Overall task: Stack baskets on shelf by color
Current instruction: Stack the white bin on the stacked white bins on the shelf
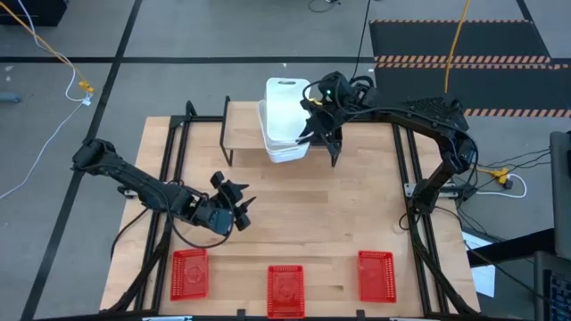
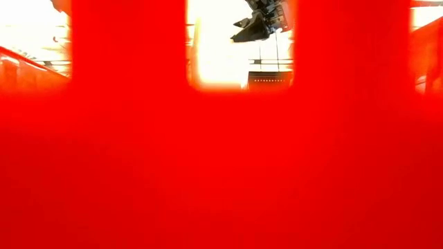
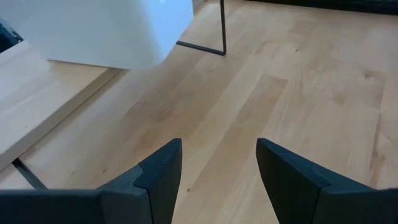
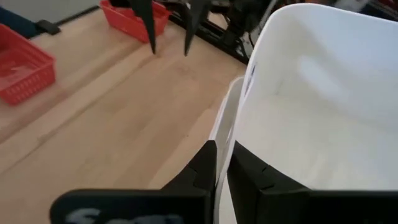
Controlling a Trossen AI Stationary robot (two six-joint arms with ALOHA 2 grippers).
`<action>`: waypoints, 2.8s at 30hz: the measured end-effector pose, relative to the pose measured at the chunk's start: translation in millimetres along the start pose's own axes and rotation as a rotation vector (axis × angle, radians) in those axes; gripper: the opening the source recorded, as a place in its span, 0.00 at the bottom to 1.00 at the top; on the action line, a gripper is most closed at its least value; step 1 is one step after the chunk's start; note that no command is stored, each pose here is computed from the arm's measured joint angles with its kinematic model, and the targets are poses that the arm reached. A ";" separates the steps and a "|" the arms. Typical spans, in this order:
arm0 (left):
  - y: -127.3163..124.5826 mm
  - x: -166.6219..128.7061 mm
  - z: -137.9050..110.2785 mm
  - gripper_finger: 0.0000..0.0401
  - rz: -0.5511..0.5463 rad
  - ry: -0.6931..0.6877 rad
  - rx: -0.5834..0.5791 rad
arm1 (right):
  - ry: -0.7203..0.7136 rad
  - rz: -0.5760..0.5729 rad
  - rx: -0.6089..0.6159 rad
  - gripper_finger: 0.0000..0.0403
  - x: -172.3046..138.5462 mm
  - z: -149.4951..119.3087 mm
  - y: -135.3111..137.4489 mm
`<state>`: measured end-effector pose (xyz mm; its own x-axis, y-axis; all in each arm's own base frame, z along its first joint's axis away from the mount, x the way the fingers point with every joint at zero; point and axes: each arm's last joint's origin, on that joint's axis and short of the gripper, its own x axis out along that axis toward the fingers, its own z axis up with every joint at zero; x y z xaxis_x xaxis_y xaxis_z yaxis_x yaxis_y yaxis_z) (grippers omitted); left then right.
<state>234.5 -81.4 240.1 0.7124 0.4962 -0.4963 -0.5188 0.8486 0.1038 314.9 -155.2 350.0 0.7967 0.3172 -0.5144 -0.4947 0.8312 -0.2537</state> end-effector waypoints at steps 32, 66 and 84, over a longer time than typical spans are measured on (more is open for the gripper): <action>30.6 69.9 15.2 0.52 0.190 0.021 0.076 | -0.073 -0.158 0.038 0.40 -22.4 26.3 0.3; 152.8 126.4 41.3 0.52 0.083 0.089 0.188 | -0.003 -0.676 0.559 0.41 -79.6 -52.4 -55.6; 126.6 114.1 31.2 0.52 0.096 0.183 0.228 | -0.187 -0.481 0.404 0.41 -93.6 -26.7 -30.9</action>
<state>264.9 88.4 223.5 0.5573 0.5527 -0.6196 -0.4458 0.8288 0.3383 246.3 -222.7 384.2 0.9614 -0.0891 -0.2603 0.0723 0.9947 -0.0734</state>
